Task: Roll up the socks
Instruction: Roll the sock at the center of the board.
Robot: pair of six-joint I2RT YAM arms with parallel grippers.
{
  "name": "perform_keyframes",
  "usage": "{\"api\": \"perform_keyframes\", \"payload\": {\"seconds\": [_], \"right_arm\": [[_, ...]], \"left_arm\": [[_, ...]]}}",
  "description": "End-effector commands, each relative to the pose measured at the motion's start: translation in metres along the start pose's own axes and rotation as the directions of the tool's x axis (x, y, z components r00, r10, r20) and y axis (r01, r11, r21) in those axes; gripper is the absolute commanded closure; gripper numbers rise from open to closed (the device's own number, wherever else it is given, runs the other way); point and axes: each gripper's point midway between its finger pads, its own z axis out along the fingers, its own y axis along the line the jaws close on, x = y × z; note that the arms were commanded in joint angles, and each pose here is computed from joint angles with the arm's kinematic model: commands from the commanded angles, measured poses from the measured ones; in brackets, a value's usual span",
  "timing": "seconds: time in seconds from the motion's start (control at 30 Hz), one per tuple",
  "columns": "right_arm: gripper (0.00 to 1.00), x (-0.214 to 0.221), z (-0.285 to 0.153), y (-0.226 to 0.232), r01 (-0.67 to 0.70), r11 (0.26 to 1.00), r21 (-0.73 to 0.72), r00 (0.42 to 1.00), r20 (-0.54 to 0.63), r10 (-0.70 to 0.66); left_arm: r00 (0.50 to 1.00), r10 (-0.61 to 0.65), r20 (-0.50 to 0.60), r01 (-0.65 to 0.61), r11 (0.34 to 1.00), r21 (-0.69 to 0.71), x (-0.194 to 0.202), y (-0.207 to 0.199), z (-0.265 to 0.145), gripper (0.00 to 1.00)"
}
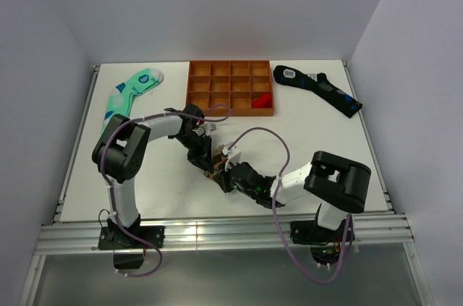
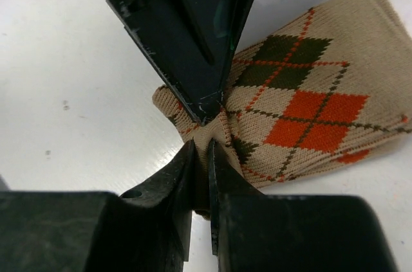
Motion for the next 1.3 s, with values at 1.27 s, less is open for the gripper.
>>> {"api": "perform_keyframes", "payload": {"seconds": [1.27], "right_arm": [[0.98,0.050,-0.073,-0.050,-0.375,0.925,0.050,0.450,-0.863,0.230]], "left_arm": [[0.270,0.231,0.935,-0.384,0.916,-0.115,0.021,-0.060,-0.078,0.67]]}}
